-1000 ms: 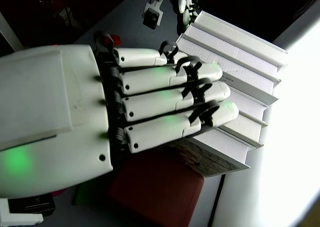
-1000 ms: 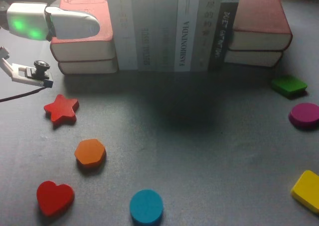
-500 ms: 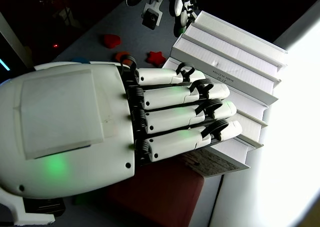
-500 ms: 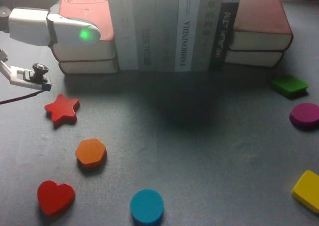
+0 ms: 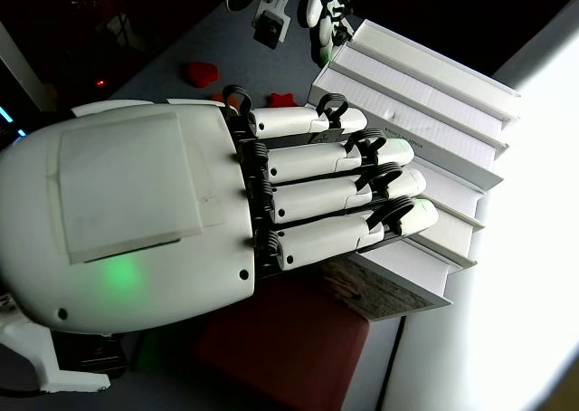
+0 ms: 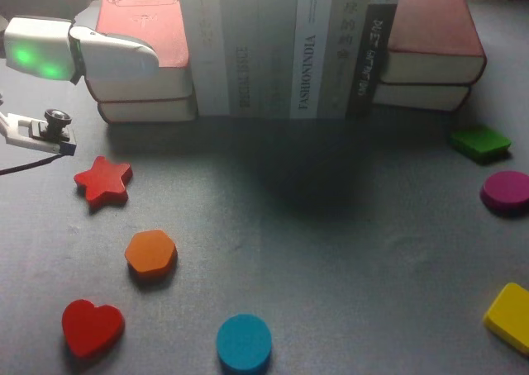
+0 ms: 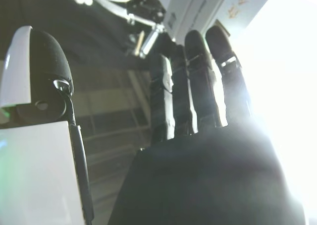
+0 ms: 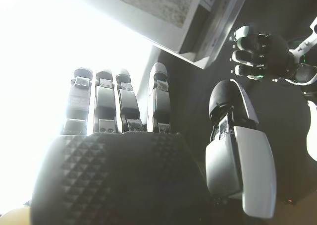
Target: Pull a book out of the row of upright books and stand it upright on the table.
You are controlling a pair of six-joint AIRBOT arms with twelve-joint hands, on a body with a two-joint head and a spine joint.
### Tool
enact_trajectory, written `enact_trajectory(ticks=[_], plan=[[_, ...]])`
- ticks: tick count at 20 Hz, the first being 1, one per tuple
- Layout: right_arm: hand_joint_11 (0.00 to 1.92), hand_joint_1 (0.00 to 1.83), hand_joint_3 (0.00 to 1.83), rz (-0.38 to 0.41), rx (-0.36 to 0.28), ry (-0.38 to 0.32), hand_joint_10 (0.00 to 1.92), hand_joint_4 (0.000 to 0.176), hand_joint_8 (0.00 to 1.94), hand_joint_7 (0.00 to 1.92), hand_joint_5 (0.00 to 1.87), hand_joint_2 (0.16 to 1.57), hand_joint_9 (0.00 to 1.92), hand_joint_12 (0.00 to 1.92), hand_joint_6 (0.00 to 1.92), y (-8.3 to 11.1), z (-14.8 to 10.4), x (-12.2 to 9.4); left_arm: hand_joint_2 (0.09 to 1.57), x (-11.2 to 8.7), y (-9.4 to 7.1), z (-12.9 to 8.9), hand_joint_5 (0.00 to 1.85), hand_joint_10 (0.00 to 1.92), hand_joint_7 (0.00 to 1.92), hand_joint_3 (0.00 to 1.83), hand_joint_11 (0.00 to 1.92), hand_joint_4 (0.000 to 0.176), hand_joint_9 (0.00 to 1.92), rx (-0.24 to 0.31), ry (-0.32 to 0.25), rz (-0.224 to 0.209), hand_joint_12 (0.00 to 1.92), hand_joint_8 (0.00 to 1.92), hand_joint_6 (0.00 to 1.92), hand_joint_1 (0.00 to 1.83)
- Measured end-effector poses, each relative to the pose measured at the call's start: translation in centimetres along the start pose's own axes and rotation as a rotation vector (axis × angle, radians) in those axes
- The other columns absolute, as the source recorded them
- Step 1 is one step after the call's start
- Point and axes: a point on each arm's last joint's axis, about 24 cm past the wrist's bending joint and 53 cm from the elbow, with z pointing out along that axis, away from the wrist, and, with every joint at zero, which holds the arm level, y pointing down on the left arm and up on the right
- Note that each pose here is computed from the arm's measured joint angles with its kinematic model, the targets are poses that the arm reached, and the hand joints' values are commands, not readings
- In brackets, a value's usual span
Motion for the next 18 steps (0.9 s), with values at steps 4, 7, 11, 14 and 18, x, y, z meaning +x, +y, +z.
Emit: enact_trajectory(ticks=[4,7,11,14,18], plan=[[0.00,0.15,0.00,0.005,-0.007,0.008,0.00,0.174,0.00,0.00,0.21,1.23,0.00,0.00,0.00,0.4,0.7,0.6,0.94,0.0,-0.1,0.0,0.41,0.01,0.39,0.00,0.00,0.021,0.42,0.001,0.000,0.000,1.07,0.00,0.00,1.08],[0.00,0.11,0.00,-0.005,-0.019,0.022,0.00,0.176,0.00,0.00,0.23,1.21,0.00,0.00,0.01,0.9,1.3,1.3,0.93,0.1,-0.1,0.0,0.44,0.00,0.40,0.00,0.00,0.037,0.40,0.002,0.003,-0.001,1.03,0.00,0.01,1.10],[0.00,0.00,0.00,-0.009,-0.014,0.038,0.00,0.027,0.02,0.16,0.39,1.30,0.00,0.00,0.37,0.7,1.6,2.2,0.92,0.1,-0.3,0.1,0.43,0.00,0.40,0.00,0.00,0.037,0.40,0.009,0.003,-0.001,1.00,0.00,0.01,1.06],[0.00,0.00,0.00,-0.009,-0.008,0.063,0.00,0.067,0.00,0.09,0.16,1.20,0.00,0.00,0.11,0.6,1.6,2.8,0.91,0.2,-0.3,0.2,0.41,0.00,0.41,0.00,0.00,0.045,0.40,0.008,0.005,-0.003,0.96,0.00,0.00,1.05],[0.00,0.00,0.00,-0.029,-0.016,0.103,0.00,0.035,0.02,0.29,0.02,1.18,0.00,0.00,1.16,1.2,1.7,4.1,0.91,0.3,-0.3,0.2,0.42,0.01,0.43,0.00,0.00,0.032,0.43,0.011,0.007,-0.003,1.03,0.00,0.00,1.04]])
